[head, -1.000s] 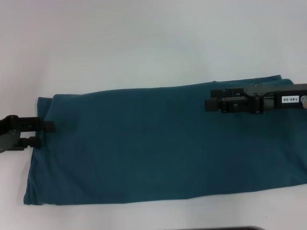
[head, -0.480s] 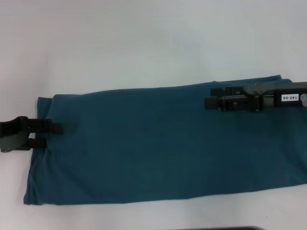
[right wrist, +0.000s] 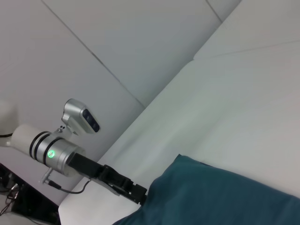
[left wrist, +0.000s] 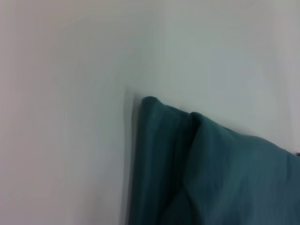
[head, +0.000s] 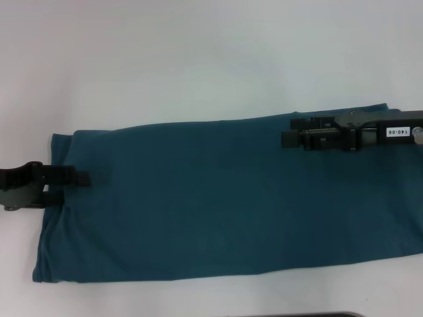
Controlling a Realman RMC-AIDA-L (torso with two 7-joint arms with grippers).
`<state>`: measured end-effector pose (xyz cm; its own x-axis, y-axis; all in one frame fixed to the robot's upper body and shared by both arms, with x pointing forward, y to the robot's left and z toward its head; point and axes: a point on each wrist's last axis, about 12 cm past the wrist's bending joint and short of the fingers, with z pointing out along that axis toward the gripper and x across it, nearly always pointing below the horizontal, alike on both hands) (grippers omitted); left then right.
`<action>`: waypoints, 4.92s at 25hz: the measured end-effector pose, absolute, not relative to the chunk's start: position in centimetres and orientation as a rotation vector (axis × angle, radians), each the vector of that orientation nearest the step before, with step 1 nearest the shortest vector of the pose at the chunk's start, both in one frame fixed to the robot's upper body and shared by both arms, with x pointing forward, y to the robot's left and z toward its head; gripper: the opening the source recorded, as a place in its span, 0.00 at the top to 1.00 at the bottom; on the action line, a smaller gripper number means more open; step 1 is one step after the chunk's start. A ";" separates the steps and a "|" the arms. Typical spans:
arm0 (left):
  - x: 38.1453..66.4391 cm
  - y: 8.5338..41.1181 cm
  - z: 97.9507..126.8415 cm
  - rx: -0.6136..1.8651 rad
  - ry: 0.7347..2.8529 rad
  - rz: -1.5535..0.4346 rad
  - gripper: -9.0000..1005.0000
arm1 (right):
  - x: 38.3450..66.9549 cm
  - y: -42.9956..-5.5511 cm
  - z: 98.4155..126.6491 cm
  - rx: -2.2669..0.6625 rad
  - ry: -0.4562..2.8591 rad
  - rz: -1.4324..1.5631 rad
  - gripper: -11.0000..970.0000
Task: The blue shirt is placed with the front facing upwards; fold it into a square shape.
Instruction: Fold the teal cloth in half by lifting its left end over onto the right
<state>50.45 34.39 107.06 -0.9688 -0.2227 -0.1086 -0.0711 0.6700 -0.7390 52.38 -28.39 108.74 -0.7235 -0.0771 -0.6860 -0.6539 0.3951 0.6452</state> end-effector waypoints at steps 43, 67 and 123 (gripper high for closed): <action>52.9 35.6 110.0 -0.115 2.860 -1.022 0.25 | 52.6 -28.7 108.9 -0.606 2.108 1.323 0.18; 53.2 34.9 109.1 -0.109 2.894 -0.978 0.25 | 52.2 -29.0 108.6 -0.593 2.115 1.323 0.19; 53.7 30.4 109.6 0.069 2.822 -1.255 0.36 | 52.0 -29.3 108.5 -0.585 2.120 1.318 0.19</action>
<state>53.70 30.42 109.65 -0.9976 0.0195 -0.0657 0.0619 0.6689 -0.7407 51.97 -29.34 108.47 -0.7423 -0.0662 -0.6668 -0.6273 0.4187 0.6567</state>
